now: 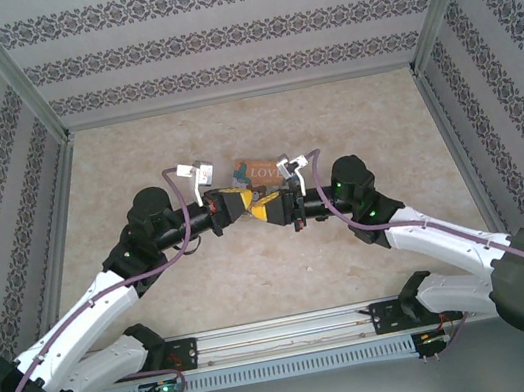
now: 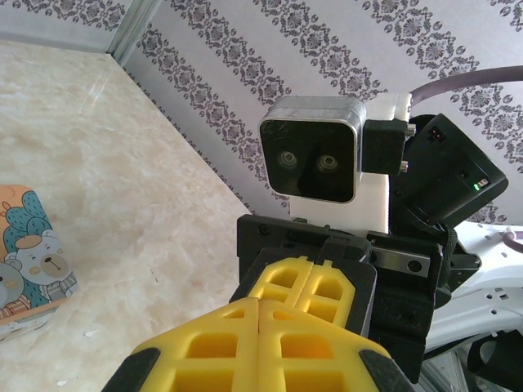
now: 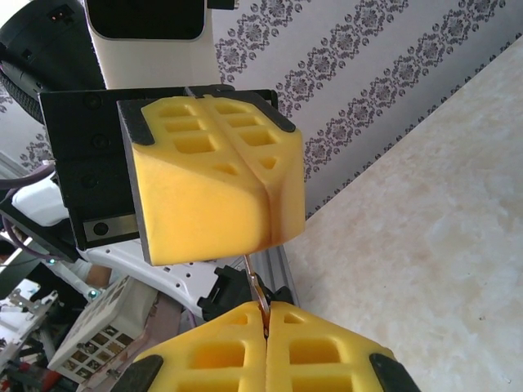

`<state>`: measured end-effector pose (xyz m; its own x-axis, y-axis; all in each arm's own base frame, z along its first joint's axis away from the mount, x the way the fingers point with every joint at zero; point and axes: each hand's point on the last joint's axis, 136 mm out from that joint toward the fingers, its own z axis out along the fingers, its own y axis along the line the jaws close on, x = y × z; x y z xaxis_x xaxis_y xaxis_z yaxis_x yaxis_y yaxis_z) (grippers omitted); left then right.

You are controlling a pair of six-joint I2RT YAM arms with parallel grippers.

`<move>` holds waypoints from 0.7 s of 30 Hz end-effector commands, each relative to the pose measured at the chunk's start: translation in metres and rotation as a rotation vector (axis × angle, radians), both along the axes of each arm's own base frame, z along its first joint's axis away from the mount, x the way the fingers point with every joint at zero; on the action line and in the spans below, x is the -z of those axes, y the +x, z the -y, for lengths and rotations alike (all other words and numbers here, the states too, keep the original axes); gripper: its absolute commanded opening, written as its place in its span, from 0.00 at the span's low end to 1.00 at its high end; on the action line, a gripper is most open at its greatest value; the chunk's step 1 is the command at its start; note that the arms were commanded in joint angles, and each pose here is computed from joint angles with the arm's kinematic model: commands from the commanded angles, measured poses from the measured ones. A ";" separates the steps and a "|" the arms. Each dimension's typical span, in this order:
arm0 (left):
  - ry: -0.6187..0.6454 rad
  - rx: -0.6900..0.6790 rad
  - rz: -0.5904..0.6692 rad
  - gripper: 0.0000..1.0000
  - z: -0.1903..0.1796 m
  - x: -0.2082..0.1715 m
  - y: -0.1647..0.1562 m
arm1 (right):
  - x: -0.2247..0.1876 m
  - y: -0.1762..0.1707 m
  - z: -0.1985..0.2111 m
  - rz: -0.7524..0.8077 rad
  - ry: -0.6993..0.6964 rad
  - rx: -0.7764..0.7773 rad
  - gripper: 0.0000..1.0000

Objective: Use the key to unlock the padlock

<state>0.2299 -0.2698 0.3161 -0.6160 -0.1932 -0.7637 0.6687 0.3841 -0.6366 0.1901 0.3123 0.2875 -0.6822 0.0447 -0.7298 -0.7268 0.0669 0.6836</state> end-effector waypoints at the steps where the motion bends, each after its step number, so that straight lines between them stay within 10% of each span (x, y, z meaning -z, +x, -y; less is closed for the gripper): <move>1: -0.024 0.000 0.061 0.00 -0.001 -0.011 -0.002 | -0.010 0.000 0.003 0.036 0.023 0.012 0.00; 9: -0.007 -0.075 0.090 0.53 -0.015 -0.012 0.000 | 0.009 0.011 0.013 0.021 -0.054 0.103 0.00; 21: 0.182 -0.293 0.039 0.82 -0.050 0.058 0.019 | 0.084 0.056 0.052 -0.191 -0.216 0.323 0.00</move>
